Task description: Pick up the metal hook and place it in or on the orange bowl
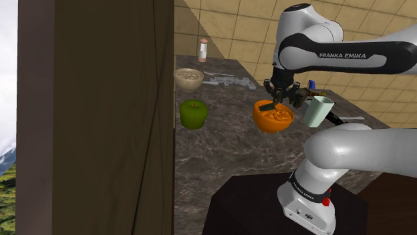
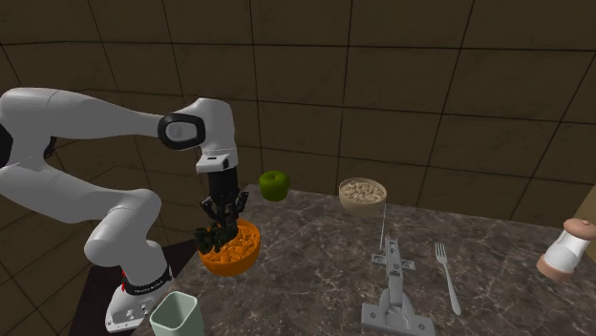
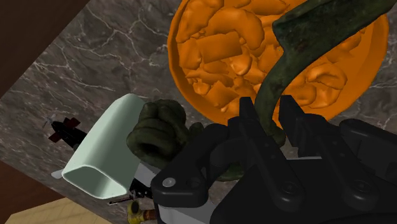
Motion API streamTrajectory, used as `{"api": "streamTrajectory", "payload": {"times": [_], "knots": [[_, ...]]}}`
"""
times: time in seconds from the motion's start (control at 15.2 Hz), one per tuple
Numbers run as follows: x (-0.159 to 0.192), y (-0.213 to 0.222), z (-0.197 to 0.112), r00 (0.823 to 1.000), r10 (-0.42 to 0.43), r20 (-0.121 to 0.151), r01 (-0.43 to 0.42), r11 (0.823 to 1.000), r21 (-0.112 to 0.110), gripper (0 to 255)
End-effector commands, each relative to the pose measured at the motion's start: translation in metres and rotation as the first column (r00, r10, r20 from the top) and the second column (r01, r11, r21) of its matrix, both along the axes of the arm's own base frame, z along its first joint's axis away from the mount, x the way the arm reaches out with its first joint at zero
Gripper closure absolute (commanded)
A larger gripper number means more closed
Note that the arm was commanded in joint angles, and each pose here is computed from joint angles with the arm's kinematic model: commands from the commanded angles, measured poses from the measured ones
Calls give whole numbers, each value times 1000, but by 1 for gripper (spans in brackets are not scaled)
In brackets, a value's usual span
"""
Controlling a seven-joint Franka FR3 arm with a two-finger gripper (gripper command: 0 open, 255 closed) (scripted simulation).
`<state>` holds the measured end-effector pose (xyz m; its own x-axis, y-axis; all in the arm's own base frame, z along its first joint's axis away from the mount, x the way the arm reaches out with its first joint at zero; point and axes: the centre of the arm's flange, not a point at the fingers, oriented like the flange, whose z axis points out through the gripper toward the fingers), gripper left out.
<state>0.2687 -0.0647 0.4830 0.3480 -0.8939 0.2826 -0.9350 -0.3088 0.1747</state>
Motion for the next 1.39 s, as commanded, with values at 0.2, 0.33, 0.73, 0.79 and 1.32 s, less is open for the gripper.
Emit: {"api": "streamTrajectory", "payload": {"times": [0.2, 0.33, 0.73, 0.79, 1.32], "knots": [[0, 0, -18, 1000, 0, 0, 0, 1000, 0, 255], [0, -1, -18, 1000, 0, 0, 0, 1000, 0, 255], [0, 0, -18, 1000, 0, 0, 0, 1000, 0, 0], [0, 0, -18, 1000, 0, 0, 0, 1000, 0, 0], [3, 16, 29, 1000, 0, 0, 0, 1000, 0, 0]]}}
